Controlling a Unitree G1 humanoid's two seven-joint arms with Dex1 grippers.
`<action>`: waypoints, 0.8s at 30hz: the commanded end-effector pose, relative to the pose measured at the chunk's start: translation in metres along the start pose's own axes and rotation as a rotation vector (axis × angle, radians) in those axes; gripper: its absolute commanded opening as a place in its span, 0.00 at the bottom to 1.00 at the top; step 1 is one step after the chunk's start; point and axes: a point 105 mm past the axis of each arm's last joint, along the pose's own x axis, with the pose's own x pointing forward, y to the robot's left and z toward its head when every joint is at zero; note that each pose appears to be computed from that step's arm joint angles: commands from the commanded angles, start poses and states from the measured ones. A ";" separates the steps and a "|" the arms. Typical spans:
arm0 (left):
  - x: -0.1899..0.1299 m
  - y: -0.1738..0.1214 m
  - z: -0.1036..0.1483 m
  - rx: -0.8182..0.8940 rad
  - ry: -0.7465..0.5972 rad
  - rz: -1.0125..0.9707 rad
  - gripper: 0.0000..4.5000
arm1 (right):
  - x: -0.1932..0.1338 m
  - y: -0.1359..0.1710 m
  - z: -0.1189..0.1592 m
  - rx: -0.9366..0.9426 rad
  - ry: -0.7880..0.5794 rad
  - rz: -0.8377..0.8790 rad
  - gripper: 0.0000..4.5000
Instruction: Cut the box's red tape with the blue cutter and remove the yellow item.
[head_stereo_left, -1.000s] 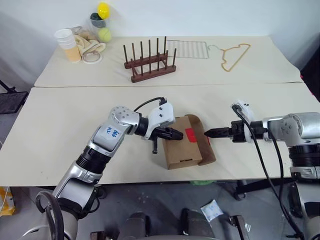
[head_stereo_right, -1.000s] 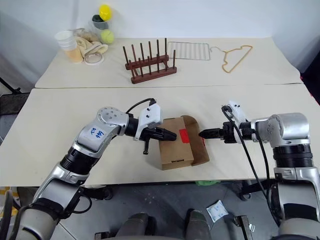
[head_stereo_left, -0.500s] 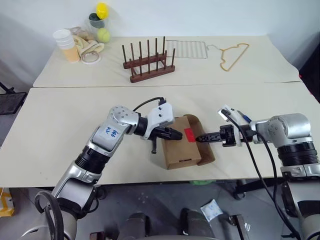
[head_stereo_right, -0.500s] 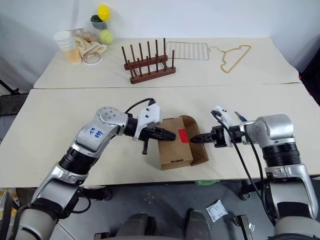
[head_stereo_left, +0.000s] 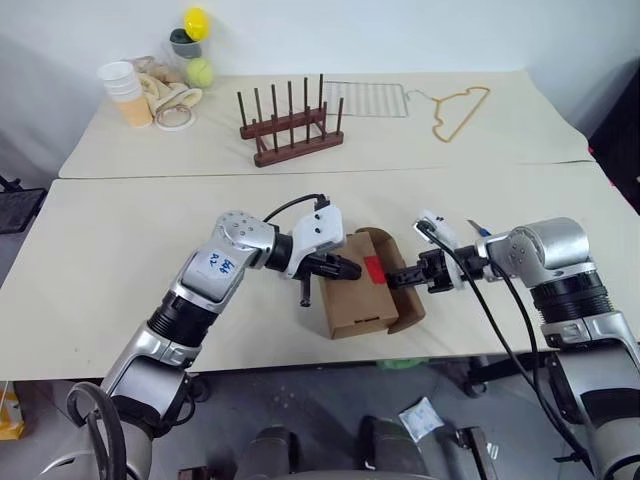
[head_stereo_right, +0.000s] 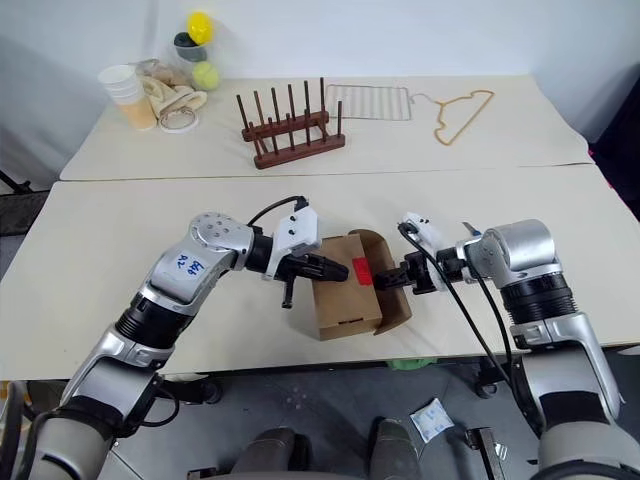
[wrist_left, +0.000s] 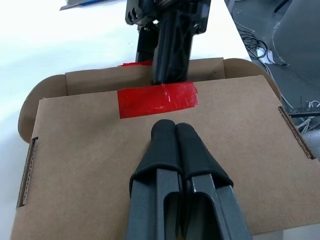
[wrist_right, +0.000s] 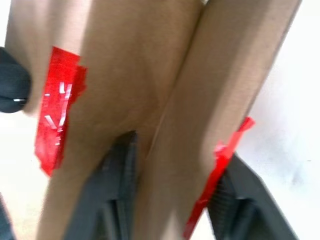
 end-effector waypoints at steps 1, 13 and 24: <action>0.004 -0.003 -0.004 -0.019 0.001 -0.004 0.00 | 0.006 -0.003 -0.007 0.026 0.044 -0.027 0.08; 0.027 0.009 0.010 -0.014 -0.102 0.076 0.00 | -0.057 0.000 0.028 -0.085 0.005 -0.222 0.00; 0.062 0.023 0.048 0.013 -0.257 0.124 0.00 | -0.106 0.019 0.045 -0.208 0.019 -0.359 0.00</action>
